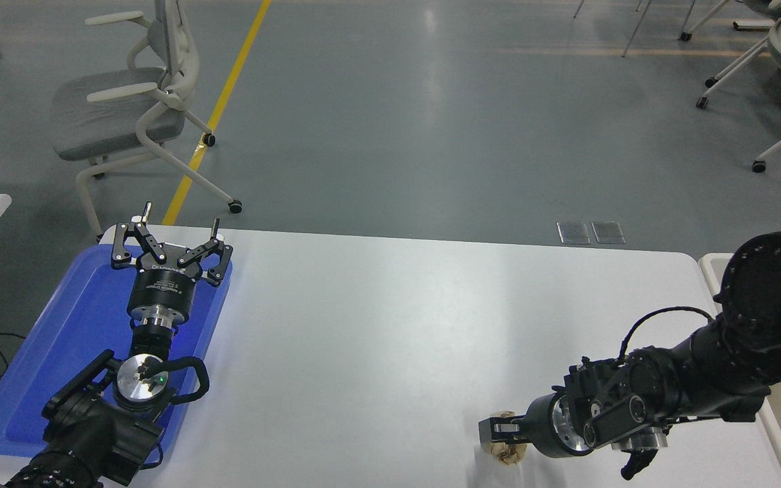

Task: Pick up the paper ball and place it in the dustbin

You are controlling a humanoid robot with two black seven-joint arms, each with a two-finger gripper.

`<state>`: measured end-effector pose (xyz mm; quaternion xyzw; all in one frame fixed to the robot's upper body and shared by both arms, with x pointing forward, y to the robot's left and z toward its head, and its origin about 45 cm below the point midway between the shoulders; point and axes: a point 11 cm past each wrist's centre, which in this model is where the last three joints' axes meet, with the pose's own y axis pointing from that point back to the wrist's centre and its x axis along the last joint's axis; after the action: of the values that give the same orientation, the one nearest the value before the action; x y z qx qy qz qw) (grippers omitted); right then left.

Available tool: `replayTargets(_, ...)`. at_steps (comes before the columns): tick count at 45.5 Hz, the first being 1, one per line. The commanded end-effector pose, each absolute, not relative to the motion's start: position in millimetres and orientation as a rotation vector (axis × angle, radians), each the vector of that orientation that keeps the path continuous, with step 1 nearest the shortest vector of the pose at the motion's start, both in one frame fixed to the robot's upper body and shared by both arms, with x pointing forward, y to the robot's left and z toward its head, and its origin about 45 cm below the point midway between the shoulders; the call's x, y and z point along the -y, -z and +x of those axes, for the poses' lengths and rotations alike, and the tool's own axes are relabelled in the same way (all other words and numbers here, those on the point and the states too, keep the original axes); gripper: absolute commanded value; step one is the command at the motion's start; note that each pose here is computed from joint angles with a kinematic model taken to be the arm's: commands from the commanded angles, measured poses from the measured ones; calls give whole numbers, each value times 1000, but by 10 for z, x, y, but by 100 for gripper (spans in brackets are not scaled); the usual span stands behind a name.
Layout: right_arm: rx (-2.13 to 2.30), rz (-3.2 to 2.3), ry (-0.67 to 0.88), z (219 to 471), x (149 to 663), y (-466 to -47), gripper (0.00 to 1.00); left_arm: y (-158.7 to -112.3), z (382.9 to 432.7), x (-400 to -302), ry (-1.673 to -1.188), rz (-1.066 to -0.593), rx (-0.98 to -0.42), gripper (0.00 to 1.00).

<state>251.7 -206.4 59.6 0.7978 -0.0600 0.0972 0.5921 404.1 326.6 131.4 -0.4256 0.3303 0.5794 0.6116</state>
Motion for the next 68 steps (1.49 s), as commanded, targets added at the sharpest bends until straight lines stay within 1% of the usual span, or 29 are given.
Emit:
replayTargets(1,142,1857,-239,2546,2054,-628,0,-1314,4041,-3266,-1337,-982,-762,100)
replayTargets(8,146,1834,-265,2667,2167,-789,0,-1314,4041,-3266,-1337,-982,-762,100)
replayTargets(16,158,1794,-296,2816,2357,-1230,0,-1314,4041,-3266,-1337,-982,-762,100)
replayTargets(30,120,1739,-349,3124,2494,-2261,0,-1314,4041,-3266,-1337,-982,-762,100)
replayTargets(43,110,1718,-368,3327,2398,-3231,0,-1314,4041,-3266,-1337,-982,-762,100)
replayTargets(47,104,1711,-372,3332,2379,-3344,0,-1314,4041,-3266,-1337,-982,-762,100)
replayTargets(58,86,1706,-372,3307,2352,-3467,0,-1314,4041,-3266,-1337,-982,-762,100)
replayTargets(68,91,1671,-365,3304,2485,-3535,0,-1314,4041,-3266,-1337,-982,-762,100)
